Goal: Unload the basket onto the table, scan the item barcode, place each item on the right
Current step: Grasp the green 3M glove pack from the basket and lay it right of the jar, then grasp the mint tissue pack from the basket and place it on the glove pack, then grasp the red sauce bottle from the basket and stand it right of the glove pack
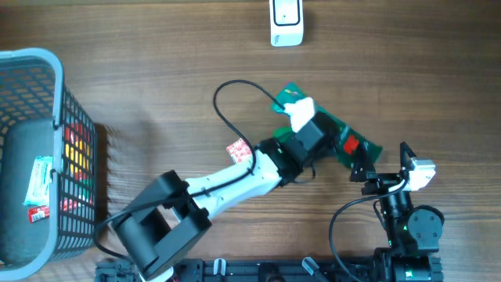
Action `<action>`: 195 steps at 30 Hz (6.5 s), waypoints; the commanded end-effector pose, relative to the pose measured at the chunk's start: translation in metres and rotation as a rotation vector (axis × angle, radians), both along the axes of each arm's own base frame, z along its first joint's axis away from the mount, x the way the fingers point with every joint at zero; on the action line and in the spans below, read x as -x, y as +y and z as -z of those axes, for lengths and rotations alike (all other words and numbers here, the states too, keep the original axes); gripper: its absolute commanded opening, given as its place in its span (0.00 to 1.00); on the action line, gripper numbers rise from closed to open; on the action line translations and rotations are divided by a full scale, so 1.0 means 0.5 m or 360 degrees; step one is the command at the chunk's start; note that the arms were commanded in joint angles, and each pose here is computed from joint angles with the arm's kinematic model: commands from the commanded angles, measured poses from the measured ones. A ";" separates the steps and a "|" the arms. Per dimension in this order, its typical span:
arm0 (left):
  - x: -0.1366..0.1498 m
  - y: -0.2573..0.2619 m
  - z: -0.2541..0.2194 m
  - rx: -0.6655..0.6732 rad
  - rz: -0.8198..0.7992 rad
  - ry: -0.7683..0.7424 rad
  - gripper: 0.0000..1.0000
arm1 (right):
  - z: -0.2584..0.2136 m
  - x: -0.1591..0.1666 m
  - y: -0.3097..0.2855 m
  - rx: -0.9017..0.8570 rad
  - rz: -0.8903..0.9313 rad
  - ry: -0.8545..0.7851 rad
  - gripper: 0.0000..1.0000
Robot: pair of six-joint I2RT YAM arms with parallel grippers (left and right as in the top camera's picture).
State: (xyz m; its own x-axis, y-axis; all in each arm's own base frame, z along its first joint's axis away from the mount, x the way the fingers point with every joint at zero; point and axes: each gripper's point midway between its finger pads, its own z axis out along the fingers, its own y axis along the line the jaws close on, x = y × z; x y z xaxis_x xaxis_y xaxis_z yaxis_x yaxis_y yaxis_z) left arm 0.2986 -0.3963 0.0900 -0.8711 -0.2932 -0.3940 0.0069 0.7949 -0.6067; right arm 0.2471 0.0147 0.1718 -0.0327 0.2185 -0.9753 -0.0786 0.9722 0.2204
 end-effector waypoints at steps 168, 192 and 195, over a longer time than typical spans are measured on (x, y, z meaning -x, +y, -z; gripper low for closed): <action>0.177 1.008 -0.656 -0.0312 -0.2042 -0.0935 1.00 | -0.002 0.000 -0.003 0.0018 0.0013 -0.0011 1.00; 0.040 1.271 -0.148 -0.0604 -0.1271 0.1114 0.98 | -0.002 0.000 -0.003 0.0018 0.0013 -0.0011 1.00; 0.003 1.202 -0.049 -0.0364 -0.0886 0.0973 0.94 | -0.002 0.000 -0.003 0.0017 0.0013 -0.0010 1.00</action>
